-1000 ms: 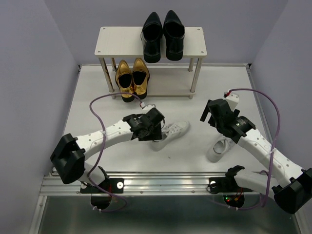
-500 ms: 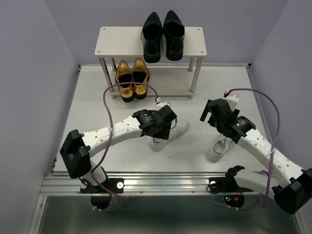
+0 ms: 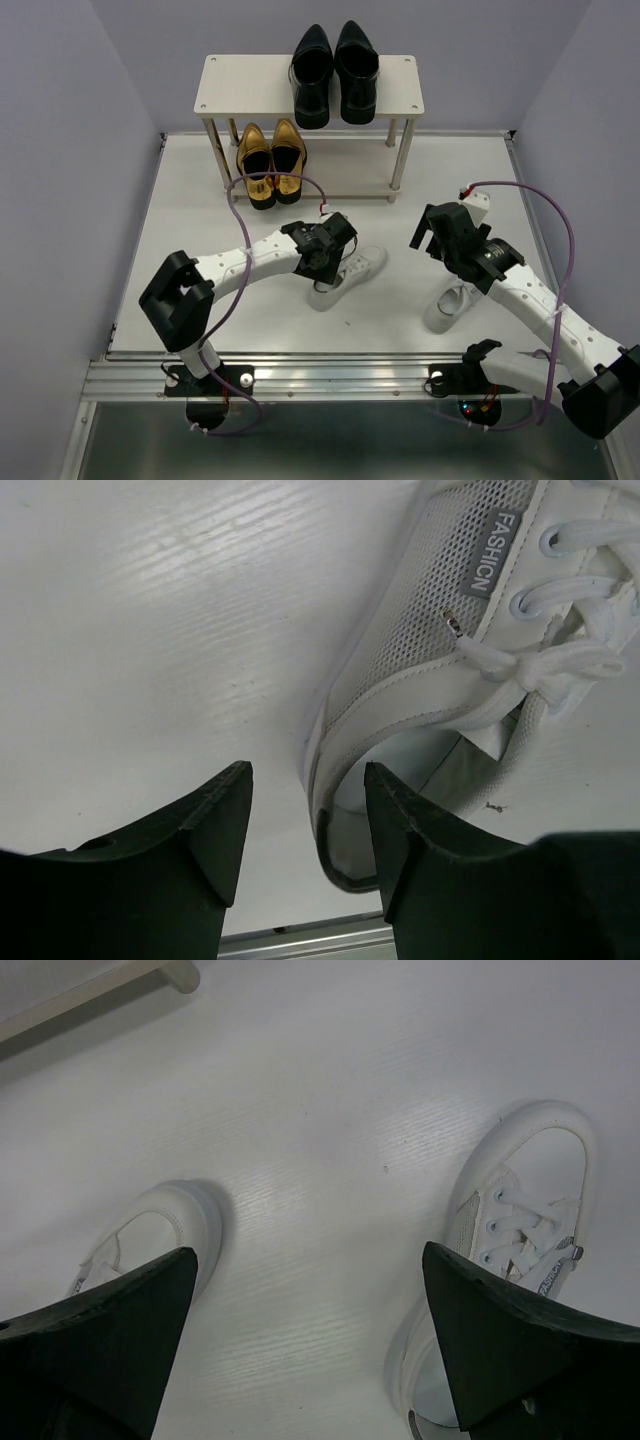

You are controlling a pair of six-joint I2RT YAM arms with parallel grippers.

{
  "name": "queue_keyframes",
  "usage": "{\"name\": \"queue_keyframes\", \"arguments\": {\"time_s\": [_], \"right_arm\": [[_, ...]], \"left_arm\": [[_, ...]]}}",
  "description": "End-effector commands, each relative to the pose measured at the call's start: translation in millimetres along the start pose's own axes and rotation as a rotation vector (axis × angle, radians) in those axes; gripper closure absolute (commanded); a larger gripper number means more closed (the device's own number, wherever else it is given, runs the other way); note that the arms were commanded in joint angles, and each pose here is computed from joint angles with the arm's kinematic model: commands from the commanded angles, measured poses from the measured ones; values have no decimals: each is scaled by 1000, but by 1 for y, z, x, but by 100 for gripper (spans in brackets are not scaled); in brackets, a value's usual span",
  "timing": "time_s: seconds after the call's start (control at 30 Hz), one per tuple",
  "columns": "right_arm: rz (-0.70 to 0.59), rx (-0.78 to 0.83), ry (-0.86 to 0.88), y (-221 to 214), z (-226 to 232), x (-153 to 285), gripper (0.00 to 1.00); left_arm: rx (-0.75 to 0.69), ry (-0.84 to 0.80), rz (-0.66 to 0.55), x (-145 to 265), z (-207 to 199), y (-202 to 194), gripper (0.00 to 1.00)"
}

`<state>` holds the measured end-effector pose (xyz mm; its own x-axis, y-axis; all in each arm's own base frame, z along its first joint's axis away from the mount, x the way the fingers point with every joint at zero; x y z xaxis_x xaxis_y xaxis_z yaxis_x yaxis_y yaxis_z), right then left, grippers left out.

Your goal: Place and organize the shoes onto the shoe shelf

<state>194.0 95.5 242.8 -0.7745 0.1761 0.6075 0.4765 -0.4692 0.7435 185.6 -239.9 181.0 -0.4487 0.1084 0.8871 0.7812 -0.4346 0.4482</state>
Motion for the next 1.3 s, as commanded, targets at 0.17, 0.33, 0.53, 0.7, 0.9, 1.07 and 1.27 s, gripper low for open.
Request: {"name": "queue_keyframes", "arguments": {"time_s": [0.17, 0.33, 0.53, 0.7, 0.9, 1.07, 1.27], "right_arm": [[-52, -47, 47, 14, 7, 6, 0], [-52, -51, 47, 14, 7, 6, 0], [-50, -48, 56, 14, 6, 8, 0], [-30, -37, 65, 11, 6, 7, 0], [-10, -38, 80, 8, 8, 6, 0], [-1, -37, 86, 7, 9, 6, 0], [-3, -40, 88, 7, 8, 6, 0]], "left_arm": [[-60, -78, 28, -16, -10, -8, 60], [-11, -27, 13, -14, -7, -1, 100], [270, -15, -117, 12, 7, 24, 100], [547, -55, -205, 32, 14, 33, 100], [687, -153, -182, 23, 0, 29, 100], [631, -176, -101, 1, -23, 23, 91], [586, -181, -120, 1, -31, 26, 33]]}}
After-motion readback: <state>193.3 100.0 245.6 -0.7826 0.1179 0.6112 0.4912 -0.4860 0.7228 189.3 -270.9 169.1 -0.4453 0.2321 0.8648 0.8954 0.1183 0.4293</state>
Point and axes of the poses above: each gripper's point midway between its finger pads, its own x axis back along the fingers, its own z axis along the line the jaws close on, y = z × x, the point moved 10 cm from there along x, back along the fingers, and after that the axes turned 9 degrees about -x, right-handed, at the moved point
